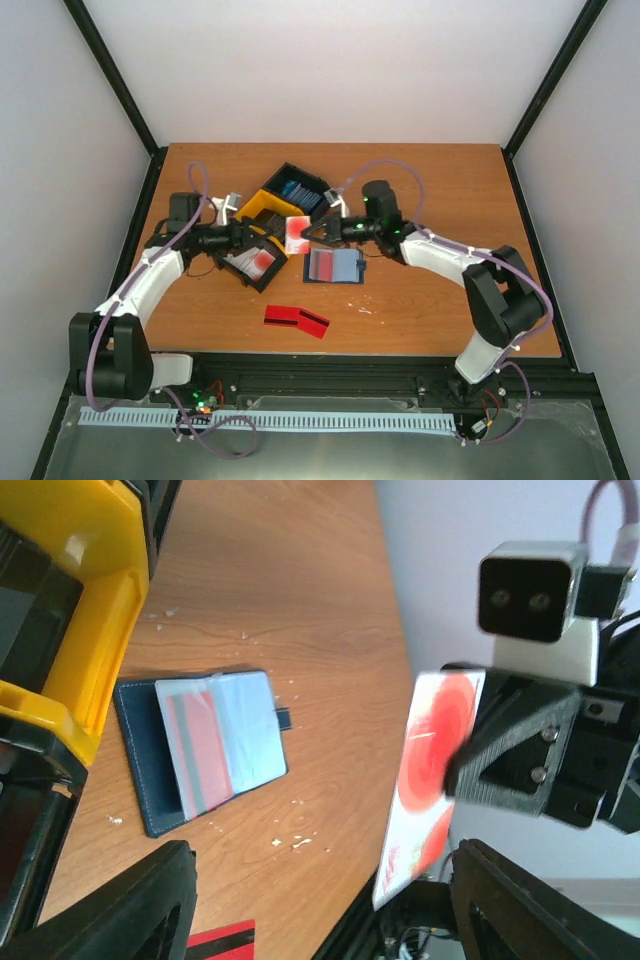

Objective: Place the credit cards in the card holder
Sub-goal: Insert the credit card into the card holder.

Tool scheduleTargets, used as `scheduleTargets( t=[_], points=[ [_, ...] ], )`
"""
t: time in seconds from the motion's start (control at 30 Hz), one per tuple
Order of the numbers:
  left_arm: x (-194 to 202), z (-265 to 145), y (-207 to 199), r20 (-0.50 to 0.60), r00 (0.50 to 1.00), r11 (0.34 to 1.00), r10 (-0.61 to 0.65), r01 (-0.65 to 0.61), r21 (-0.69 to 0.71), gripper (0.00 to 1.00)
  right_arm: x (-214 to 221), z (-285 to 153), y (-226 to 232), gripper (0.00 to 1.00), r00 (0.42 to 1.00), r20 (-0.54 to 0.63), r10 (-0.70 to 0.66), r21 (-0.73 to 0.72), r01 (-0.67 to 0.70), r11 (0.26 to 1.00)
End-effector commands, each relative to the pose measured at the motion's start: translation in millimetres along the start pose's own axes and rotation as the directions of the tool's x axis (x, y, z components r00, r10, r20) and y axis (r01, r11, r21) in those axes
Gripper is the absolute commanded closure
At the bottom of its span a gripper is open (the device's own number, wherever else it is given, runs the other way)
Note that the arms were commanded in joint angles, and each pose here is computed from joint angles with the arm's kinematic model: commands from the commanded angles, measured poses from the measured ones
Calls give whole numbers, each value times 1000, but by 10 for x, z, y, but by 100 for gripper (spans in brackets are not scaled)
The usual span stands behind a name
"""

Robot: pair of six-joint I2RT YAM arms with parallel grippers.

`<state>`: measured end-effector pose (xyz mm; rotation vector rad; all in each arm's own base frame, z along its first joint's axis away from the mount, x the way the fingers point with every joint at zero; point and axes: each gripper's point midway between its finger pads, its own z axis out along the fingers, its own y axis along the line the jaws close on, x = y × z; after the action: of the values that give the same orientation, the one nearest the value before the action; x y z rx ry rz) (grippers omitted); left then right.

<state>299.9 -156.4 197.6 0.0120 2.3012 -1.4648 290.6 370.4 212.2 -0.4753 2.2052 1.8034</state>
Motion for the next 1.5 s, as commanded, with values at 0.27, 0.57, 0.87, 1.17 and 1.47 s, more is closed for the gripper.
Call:
scheduleTargets(
  t=[0.27,0.57,0.87,1.17,1.47],
  points=[
    [96,956,185,-134,988,927,83,-126,-354,29,327,-1024,-1088,97,991,63,122,369,-137,919],
    [409,1629,690,-298,955,860,16,-165,-483,41,324,-964,-1515,97,977,48,207,405,-209,890],
    [502,1684,992,-321,946,803,-39,-162,-573,76,360,-880,-1707,97,969,24,246,391,-236,890],
    [631,1661,1144,-338,938,783,-75,-155,-603,89,320,-798,-1761,97,968,13,250,351,-239,906],
    [668,1660,1173,-337,937,781,-90,-143,-607,89,424,-661,-1873,97,962,-23,271,339,-247,908]
  ],
)
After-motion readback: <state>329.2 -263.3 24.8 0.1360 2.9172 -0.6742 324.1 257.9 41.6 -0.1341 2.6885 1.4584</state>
